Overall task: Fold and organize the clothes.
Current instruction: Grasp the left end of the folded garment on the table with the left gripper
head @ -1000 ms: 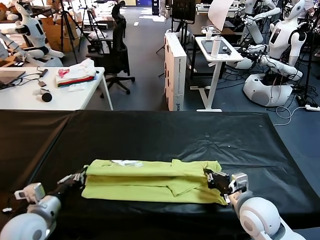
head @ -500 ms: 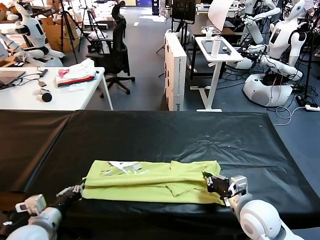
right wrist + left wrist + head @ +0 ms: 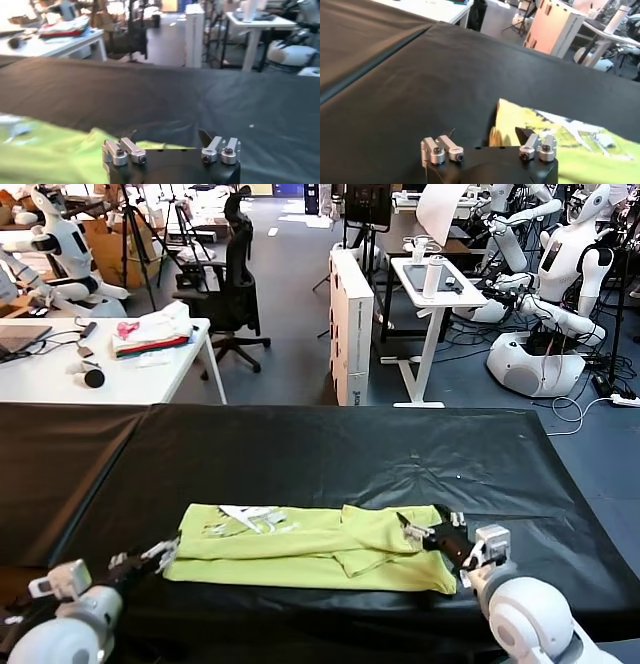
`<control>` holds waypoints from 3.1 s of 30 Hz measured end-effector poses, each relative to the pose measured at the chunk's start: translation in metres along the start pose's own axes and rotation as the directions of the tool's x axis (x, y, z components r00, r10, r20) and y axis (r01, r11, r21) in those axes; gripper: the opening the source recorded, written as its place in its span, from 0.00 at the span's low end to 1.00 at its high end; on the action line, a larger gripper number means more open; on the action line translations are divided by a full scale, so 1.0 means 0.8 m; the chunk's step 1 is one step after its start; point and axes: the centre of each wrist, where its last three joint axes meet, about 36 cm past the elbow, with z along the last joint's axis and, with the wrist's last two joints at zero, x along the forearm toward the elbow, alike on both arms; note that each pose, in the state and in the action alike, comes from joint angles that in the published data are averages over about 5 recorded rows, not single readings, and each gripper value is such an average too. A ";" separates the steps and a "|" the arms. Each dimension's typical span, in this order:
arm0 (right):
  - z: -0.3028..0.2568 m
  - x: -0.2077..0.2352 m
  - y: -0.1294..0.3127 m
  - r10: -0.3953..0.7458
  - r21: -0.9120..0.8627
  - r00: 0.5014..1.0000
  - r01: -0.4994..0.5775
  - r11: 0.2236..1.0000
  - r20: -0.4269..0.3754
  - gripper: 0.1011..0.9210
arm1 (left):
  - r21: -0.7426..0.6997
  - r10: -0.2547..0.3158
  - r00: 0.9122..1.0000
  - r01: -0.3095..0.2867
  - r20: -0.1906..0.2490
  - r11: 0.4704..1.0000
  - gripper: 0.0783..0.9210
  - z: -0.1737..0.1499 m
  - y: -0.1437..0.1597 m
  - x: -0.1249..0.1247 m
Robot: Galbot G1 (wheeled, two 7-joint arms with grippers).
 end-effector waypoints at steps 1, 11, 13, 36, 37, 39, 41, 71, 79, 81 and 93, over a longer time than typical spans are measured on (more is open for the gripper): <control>0.001 -0.003 -0.001 0.005 -0.007 1.000 -0.005 1.000 -0.009 0.98 | 0.002 0.003 1.000 -0.003 0.002 1.000 0.98 -0.001 0.000 -0.006; 0.015 -0.014 -0.010 0.031 -0.058 0.998 -0.034 0.998 -0.049 0.98 | 0.011 0.006 1.000 -0.006 -0.029 1.000 0.98 0.005 0.002 -0.053; 0.016 -0.015 -0.010 0.032 -0.064 0.998 -0.035 0.997 -0.051 0.98 | 0.010 0.005 0.999 -0.004 -0.035 1.000 0.98 0.007 0.002 -0.059; 0.031 -0.028 -0.008 0.036 -0.098 0.997 -0.043 0.994 -0.069 0.36 | 0.007 0.005 0.998 -0.005 -0.059 1.000 0.50 0.021 0.011 -0.079; 0.031 -0.028 -0.008 0.037 -0.098 0.997 -0.043 0.994 -0.068 0.29 | 0.007 0.009 0.998 -0.008 -0.060 1.000 0.44 0.022 0.010 -0.078; 0.032 -0.028 -0.008 0.039 -0.098 0.997 -0.045 0.994 -0.063 0.15 | 0.007 0.015 0.998 -0.015 -0.062 1.000 0.29 0.023 0.010 -0.077; 0.032 -0.028 -0.008 0.045 -0.099 0.998 -0.050 0.994 -0.053 0.08 | 0.008 0.020 0.998 -0.019 -0.063 1.000 0.20 0.023 0.010 -0.076; 0.062 0.011 -0.031 -0.156 0.115 0.904 0.119 0.986 0.398 0.96 | 0.031 0.028 0.999 -0.029 0.034 0.999 0.92 0.014 0.031 -0.053; 0.103 0.068 -0.050 -0.307 0.300 0.794 0.165 0.939 0.524 0.98 | 0.152 0.217 0.969 -0.198 -0.119 0.968 0.98 -0.033 0.079 -0.016; 0.114 0.082 -0.055 -0.337 0.339 0.771 0.167 0.926 0.540 0.98 | 0.189 0.261 0.953 -0.231 -0.152 0.954 0.98 -0.048 0.097 -0.008; 0.179 0.140 -0.063 -0.338 0.371 0.777 0.146 0.917 0.530 0.98 | 0.146 0.276 0.936 -0.249 -0.219 0.958 0.98 -0.080 0.151 -0.006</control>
